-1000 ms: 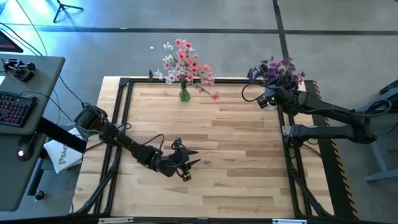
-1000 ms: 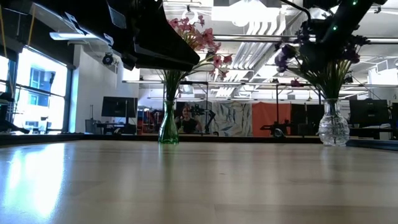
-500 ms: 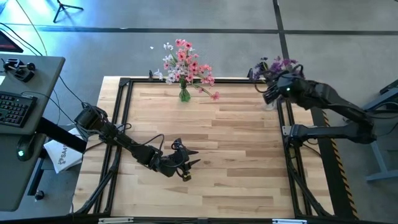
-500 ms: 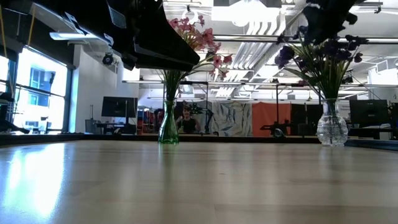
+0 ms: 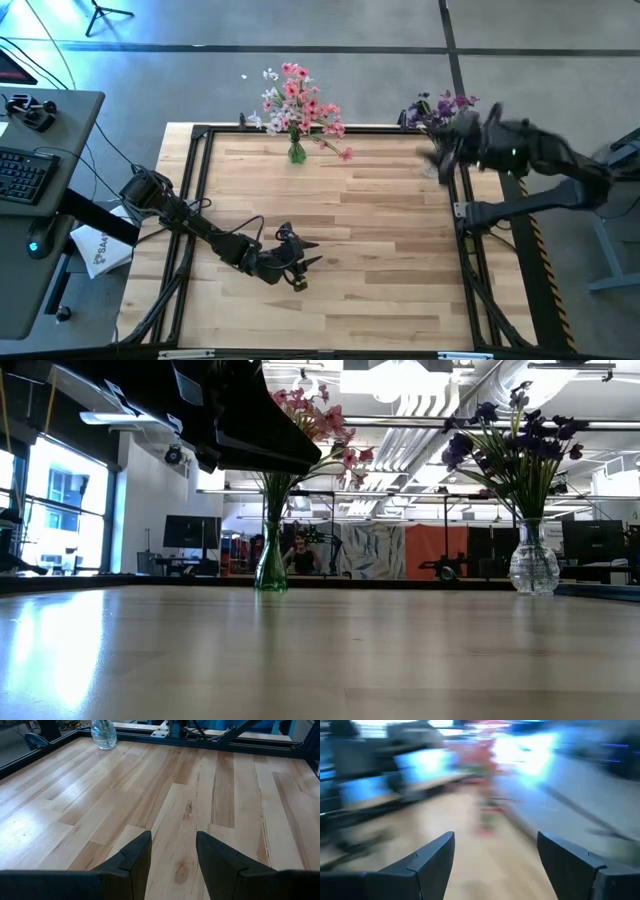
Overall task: Sort flowers into vase by color
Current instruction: Put the purple flowers into the transparent vase
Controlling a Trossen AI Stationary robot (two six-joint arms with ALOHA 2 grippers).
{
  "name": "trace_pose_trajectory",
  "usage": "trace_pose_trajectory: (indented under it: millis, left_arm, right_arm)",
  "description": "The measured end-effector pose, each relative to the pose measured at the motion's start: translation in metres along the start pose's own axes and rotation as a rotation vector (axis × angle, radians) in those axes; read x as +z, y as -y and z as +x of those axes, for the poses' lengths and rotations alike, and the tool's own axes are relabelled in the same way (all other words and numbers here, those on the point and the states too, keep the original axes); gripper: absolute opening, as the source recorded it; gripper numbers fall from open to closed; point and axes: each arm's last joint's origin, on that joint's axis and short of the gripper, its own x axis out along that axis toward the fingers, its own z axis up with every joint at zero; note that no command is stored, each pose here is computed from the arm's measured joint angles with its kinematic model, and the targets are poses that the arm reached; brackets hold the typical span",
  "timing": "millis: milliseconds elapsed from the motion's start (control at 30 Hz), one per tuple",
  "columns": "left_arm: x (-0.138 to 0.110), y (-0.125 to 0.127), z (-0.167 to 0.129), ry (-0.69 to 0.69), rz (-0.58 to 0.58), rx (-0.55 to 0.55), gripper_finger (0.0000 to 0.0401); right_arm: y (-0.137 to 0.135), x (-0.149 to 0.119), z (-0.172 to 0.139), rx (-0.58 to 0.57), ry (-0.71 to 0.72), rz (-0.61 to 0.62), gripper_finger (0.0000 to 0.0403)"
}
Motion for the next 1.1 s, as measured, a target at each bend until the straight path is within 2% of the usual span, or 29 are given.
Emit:
trace_pose_trajectory:
  millis: [100,167,267,400,500,567,667,733,833,967,1100]
  left_arm:
    - [0.0,0.0,0.0,0.0,0.0,0.0,0.0145]
    - [0.0,0.0,0.0,0.0,0.0,0.0,0.0145]
    - [0.0,0.0,0.0,0.0,0.0,0.0,0.0145]
    - [0.0,0.0,0.0,-0.003,0.0,-0.007,0.0145]
    - [0.0,0.0,0.0,-0.006,0.0,-0.015,0.0145]
    - [0.0,0.0,0.0,-0.007,0.001,-0.016,0.0145]
    - [0.0,0.0,0.0,-0.007,0.001,-0.015,0.0145]
    - [0.0,0.0,0.0,-0.007,0.001,-0.016,0.0145]
    - [0.0,0.0,0.0,-0.007,0.001,-0.016,0.0145]
    - [0.0,0.0,0.0,-0.007,0.001,-0.016,0.0145]
    - [0.0,0.0,0.0,-0.008,0.002,-0.017,0.0145]
  right_arm:
    - [-0.033,-0.011,0.008,0.283,0.0,-0.029,0.0275]
    - [-0.057,-0.029,0.015,0.401,-0.037,-0.059,0.0275]
    - [-0.084,-0.071,0.031,0.458,-0.198,-0.111,0.0275]
    - [-0.104,-0.136,0.052,0.461,-0.411,-0.086,0.0275]
    - [-0.105,-0.182,0.072,0.364,-0.543,-0.047,0.0275]
    - [-0.098,-0.198,0.082,0.252,-0.599,-0.012,0.0275]
    - [-0.069,-0.221,0.087,-0.082,-0.685,0.02,0.0275]
    - [-0.051,-0.228,0.087,-0.307,-0.647,0.065,0.0275]
    - [-0.03,-0.244,0.086,-0.527,-0.555,0.121,0.0276]
    - [-0.013,-0.258,0.095,-0.655,-0.437,0.2,0.0297]
    - [0.001,-0.254,0.105,-0.765,-0.356,0.225,0.0336]
